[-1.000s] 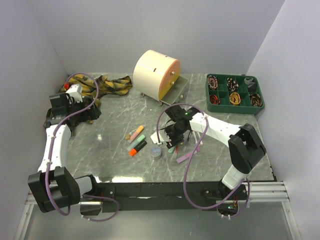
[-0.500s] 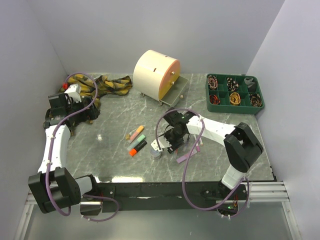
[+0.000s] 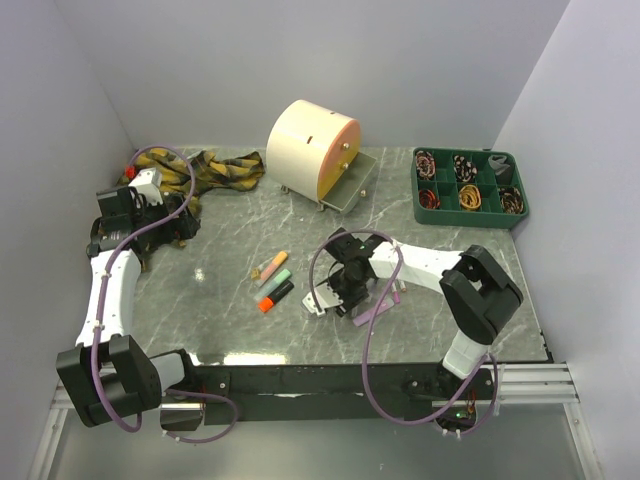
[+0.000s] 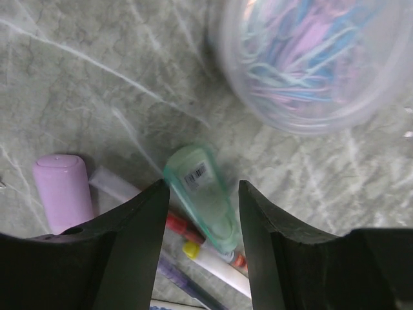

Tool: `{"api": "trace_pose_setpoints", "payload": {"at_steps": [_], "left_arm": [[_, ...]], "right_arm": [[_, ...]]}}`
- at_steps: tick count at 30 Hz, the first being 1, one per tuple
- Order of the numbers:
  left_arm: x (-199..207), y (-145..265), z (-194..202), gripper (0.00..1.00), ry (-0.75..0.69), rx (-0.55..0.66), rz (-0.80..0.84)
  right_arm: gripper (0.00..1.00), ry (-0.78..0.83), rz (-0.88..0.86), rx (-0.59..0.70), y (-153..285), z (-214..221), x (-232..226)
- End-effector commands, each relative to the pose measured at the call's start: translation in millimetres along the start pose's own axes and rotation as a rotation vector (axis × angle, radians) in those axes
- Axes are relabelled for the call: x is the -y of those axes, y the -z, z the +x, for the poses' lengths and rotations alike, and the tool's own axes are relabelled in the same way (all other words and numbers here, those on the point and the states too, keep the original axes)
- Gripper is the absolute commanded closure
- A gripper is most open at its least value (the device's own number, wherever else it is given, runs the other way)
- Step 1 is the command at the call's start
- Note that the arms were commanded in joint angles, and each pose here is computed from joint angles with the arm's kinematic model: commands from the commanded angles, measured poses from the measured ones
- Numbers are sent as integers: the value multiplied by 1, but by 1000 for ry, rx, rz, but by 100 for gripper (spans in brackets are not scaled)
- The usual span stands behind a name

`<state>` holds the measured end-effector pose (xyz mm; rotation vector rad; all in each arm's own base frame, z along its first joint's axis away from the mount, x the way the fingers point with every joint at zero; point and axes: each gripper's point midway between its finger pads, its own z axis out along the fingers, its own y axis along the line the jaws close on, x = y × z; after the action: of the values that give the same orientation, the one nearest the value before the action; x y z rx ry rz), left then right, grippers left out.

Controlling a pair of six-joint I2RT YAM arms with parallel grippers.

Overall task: Sort the stationery into containers
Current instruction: Pick up the stationery from the center of the board.

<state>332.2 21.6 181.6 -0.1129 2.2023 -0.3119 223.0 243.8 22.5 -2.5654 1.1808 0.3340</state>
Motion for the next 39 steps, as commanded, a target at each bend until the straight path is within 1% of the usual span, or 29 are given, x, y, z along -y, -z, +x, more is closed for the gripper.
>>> {"api": "trace_pose_setpoints", "payload": {"at_steps": [1,4,5,7,8,11,12,16,20,22,24,26,27,28,30,31,33,38,39], "left_arm": [[4,5,-14,0,-6,42,9],[2,5,-14,0,-5,43,5],[3,5,-14,1,-4,41,7],[3,4,-13,1,-2,39,8],[3,4,-13,1,0,39,9],[4,3,-13,1,3,41,19],[5,3,-13,0,1,42,22],[3,-3,-16,1,5,33,26],[3,-7,-20,0,16,37,35],[8,-9,-19,0,9,29,66],[13,-11,-12,1,-2,-5,110],[22,-13,-5,1,-1,-41,170],[23,-17,5,1,18,-85,181],[25,-18,7,1,20,-101,190],[26,-20,9,1,21,-114,192],[25,-20,9,0,22,-113,189],[25,-21,6,1,20,-99,189],[24,-24,5,1,31,-106,188],[23,-24,5,1,32,-105,183]], "right_arm": [[45,-1,-6,-16,-8,4,-4],[49,-13,-8,-9,-11,4,-5],[58,-23,-3,-1,-11,2,-2],[67,-34,-4,6,-11,0,0],[77,-44,9,17,-7,-3,6],[88,-56,56,34,9,-12,20],[89,-56,67,39,14,-15,22],[88,-57,104,47,32,-22,30],[85,-108,91,28,17,-14,31],[84,-137,73,20,6,-10,31],[84,-178,81,19,4,-9,37],[79,-186,90,19,1,-8,40],[75,-188,95,20,0,-8,41],[70,-184,106,22,1,-8,44],[66,-183,105,19,-1,-7,45],[63,-188,100,18,-3,-7,45],[61,-192,91,10,-5,-5,44],[61,-209,55,-1,-15,1,33],[61,-208,54,-25,-17,5,32]]}}
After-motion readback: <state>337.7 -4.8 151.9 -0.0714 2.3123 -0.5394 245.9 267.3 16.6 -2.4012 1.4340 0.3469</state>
